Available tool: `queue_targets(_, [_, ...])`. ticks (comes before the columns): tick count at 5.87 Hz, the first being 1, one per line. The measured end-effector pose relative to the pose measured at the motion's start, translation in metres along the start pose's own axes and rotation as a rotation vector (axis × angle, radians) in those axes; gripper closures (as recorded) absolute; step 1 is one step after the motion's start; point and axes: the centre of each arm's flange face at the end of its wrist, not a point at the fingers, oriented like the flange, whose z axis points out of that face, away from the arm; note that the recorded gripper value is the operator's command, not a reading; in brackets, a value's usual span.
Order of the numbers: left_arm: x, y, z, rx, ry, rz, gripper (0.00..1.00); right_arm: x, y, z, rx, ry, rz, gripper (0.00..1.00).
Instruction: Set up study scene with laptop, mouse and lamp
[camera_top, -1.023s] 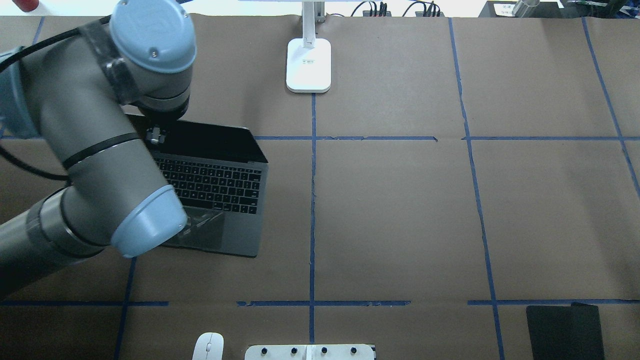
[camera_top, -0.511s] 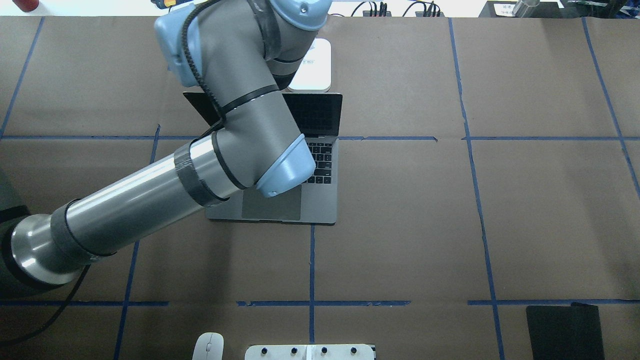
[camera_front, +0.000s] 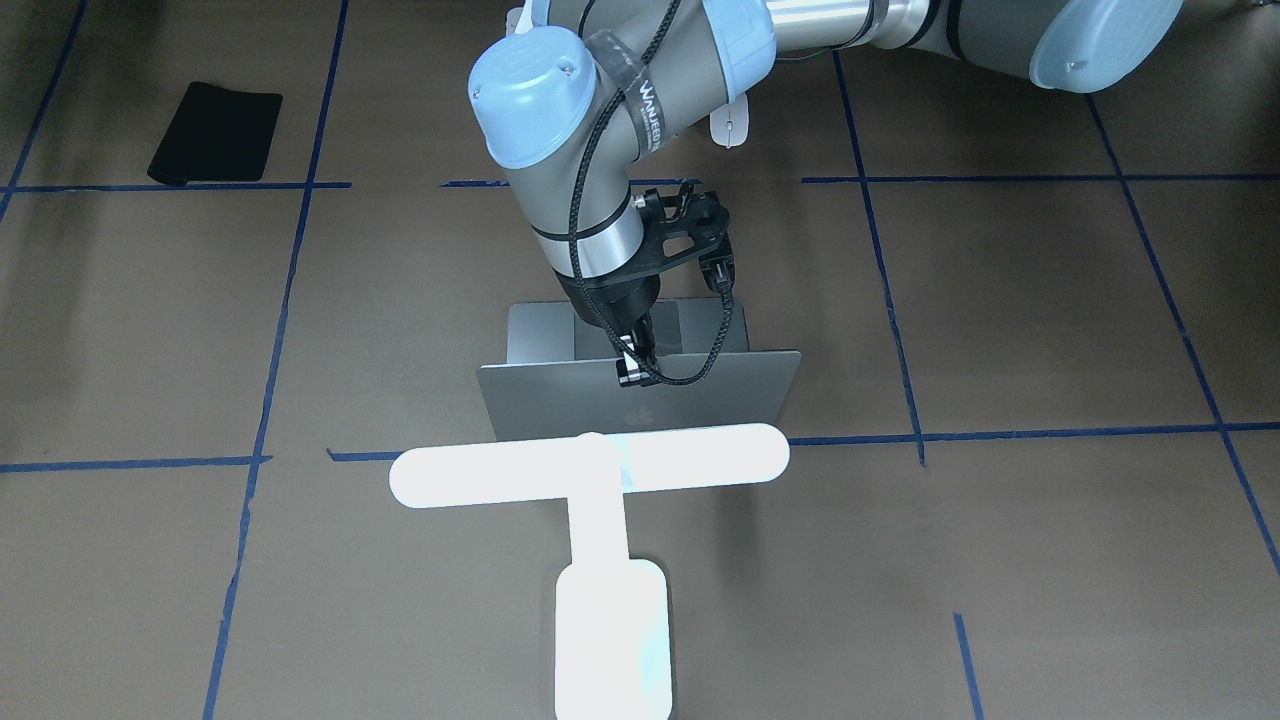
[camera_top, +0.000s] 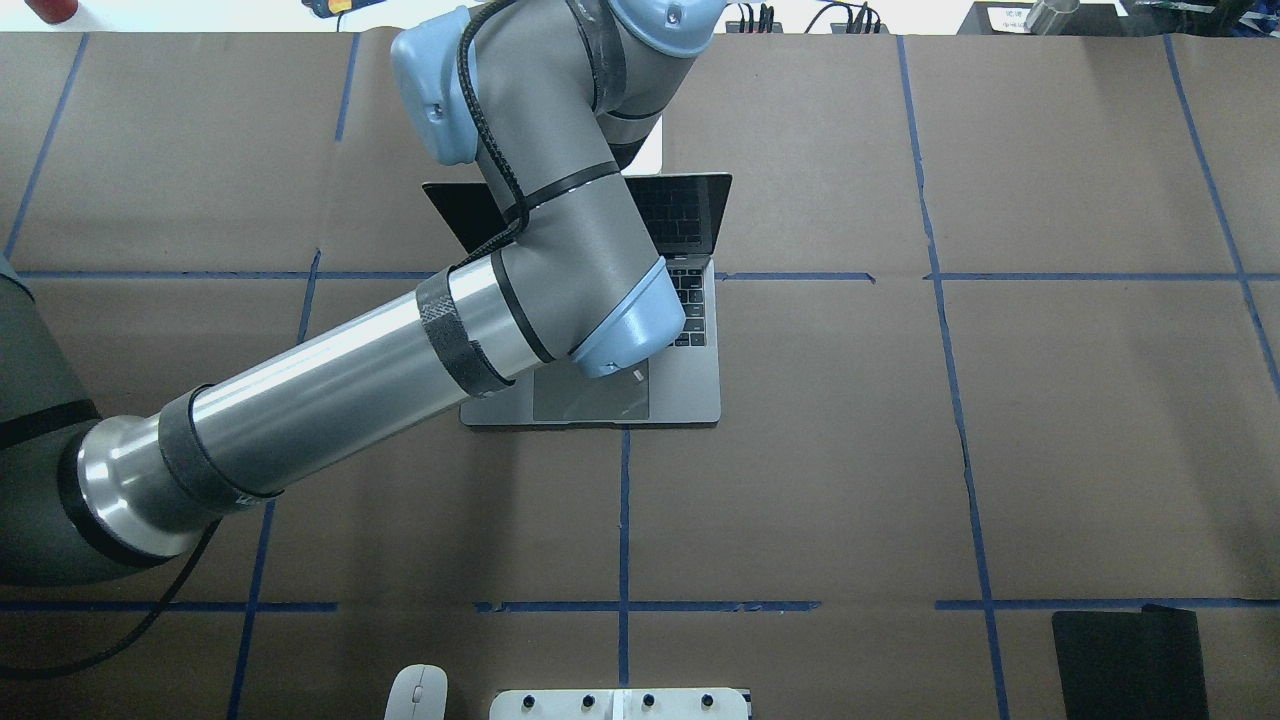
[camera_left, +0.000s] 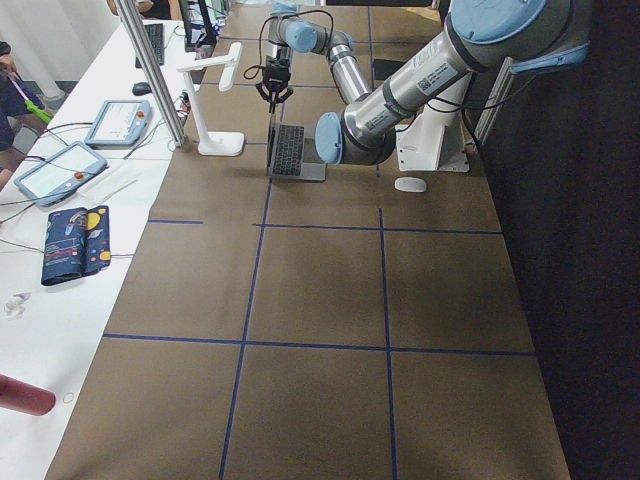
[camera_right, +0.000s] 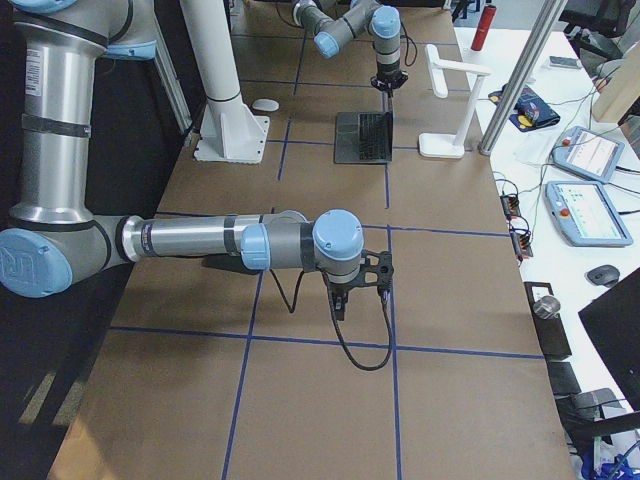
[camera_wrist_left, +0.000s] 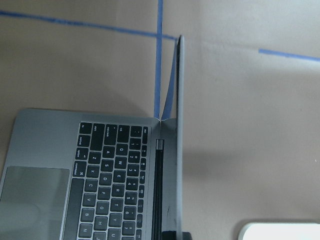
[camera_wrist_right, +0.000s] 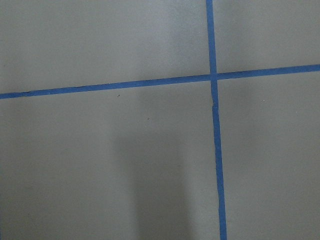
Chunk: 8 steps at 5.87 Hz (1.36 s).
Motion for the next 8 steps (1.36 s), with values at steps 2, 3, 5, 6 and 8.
queue_targets(2, [0.002, 0.005, 0.002, -0.017, 0.007, -0.002, 0.0, 0.0, -0.001, 0.0, 0.0, 0.0, 0.0, 0.0])
queue_targets(3, [0.001, 0.0, 0.003, -0.029, 0.013, 0.019, 0.0, -0.001, -0.001, 0.0, 0.0, -0.002, -0.001, 0.0])
queue_targets(5, [-0.031, -0.056, -0.022, -0.115, 0.03, 0.143, 0.0, -0.007, -0.003, -0.002, 0.004, -0.003, -0.002, 0.0])
queue_targets(6, [-0.056, -0.098, -0.041, -0.148, 0.042, 0.223, 0.0, -0.019, -0.001, -0.005, 0.009, -0.003, 0.01, 0.0])
queue_targets(8, [-0.11, -0.159, -0.069, -0.217, 0.034, 0.419, 0.0, -0.041, 0.024, -0.011, 0.007, -0.004, 0.055, 0.0])
